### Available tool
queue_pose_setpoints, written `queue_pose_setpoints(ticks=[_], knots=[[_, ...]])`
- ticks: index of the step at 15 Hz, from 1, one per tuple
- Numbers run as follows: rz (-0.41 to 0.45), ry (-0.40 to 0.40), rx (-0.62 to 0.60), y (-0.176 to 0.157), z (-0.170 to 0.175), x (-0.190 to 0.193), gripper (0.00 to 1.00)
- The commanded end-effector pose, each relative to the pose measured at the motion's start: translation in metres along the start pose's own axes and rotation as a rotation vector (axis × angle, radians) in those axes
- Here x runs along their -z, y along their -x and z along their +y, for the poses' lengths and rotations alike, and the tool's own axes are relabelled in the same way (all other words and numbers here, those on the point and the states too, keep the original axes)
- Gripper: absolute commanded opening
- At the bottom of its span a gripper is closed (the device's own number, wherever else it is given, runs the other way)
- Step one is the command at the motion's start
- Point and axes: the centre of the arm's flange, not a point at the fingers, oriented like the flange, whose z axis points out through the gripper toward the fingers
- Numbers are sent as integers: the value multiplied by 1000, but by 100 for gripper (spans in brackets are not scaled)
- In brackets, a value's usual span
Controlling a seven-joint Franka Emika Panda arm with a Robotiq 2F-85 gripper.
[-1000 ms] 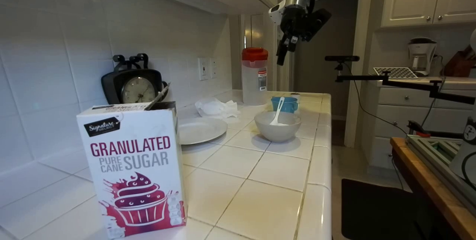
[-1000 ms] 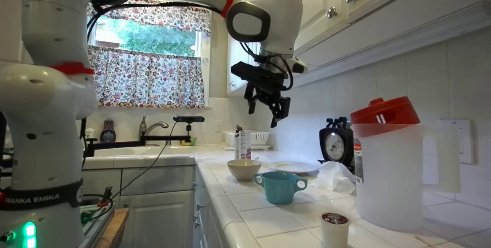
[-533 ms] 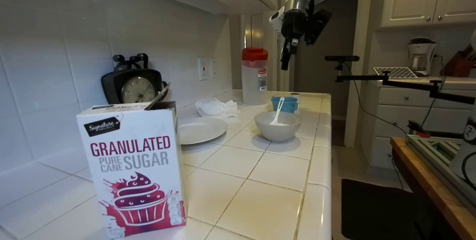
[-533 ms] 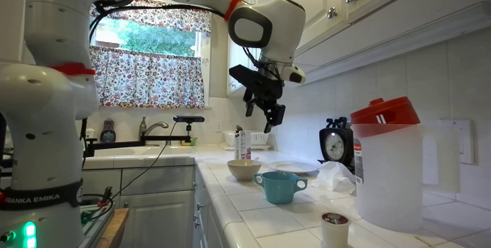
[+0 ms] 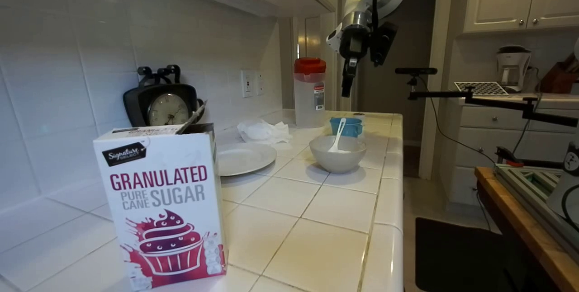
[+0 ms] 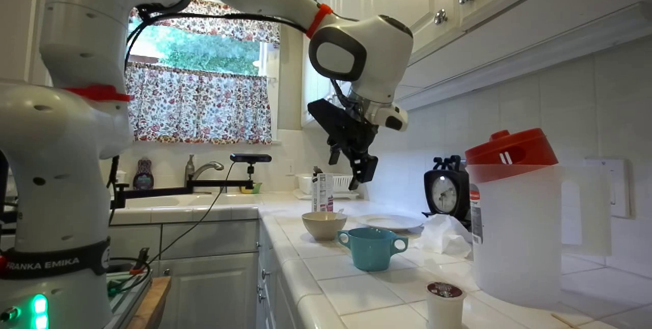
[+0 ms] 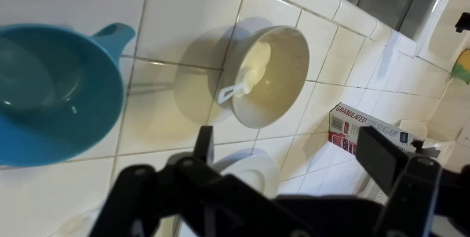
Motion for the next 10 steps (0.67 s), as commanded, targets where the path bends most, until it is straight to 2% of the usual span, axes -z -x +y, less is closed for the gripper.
queue_pose_setpoints(ticks=[1, 2, 7, 10], knots=[[31, -18, -54, -11, 2, -1, 100], [6, -7, -23, -3, 2, -4, 100], [13, -4, -34, -5, 2, -2, 100], [16, -44, -72, -7, 4, -5, 100]])
